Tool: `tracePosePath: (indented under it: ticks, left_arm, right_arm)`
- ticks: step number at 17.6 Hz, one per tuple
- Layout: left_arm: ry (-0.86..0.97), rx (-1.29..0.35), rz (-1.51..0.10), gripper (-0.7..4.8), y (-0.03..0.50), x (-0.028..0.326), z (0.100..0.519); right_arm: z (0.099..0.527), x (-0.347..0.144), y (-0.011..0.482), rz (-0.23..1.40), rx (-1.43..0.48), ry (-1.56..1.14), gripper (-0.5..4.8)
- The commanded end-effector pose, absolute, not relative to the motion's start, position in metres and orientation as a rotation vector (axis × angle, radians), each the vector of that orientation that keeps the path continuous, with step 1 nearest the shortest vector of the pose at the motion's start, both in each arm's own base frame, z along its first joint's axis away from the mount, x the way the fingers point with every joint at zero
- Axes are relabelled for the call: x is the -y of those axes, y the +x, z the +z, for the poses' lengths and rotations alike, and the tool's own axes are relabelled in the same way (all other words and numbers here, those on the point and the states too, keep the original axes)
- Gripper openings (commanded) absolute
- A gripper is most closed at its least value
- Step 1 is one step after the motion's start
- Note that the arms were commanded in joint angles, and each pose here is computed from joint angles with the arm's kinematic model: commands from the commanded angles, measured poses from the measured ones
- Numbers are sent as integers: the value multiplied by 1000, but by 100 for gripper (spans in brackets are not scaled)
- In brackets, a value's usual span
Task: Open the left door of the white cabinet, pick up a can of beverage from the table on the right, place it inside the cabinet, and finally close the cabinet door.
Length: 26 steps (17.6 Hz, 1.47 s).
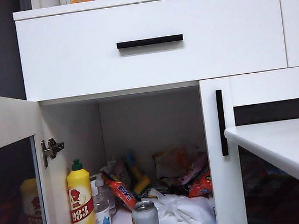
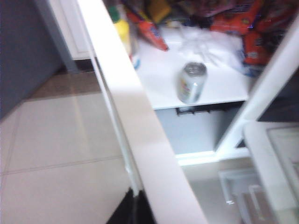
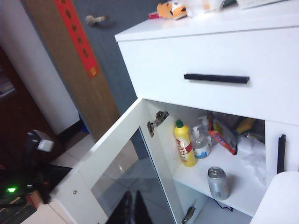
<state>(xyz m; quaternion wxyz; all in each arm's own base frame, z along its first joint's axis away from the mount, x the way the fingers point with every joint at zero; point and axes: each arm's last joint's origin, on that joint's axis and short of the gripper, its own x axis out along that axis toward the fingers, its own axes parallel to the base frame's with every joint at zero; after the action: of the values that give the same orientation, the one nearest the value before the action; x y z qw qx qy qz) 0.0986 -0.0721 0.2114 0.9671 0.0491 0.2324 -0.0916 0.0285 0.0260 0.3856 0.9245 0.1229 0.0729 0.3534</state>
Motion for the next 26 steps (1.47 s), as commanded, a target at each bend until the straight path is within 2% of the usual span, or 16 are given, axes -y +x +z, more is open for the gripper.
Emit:
tracePosePath:
  ticks: [1, 4, 14, 17, 21, 26]
  left_arm:
    - [35, -424, -266, -5, 111, 87, 215]
    - [14, -452, -331, -5, 118, 95, 211]
    - [-88, -348, -522, -5, 161, 140, 197]
    - [-76, -368, -541, -5, 173, 152, 189]
    - [38, -293, -596, -5, 202, 175, 197]
    - [7, -307, -609, -5, 250, 179, 201]
  right_arm:
    - [388, -26, 28, 729, -131, 265, -1]
    - [388, -26, 28, 721, -131, 264, -1]
    - [385, -27, 31, 684, -160, 242, -1]
    - [384, -27, 32, 669, -160, 241, -1]
    - [374, -31, 37, 649, -189, 227, -1]
    - [371, -32, 38, 642, -199, 221, -1]
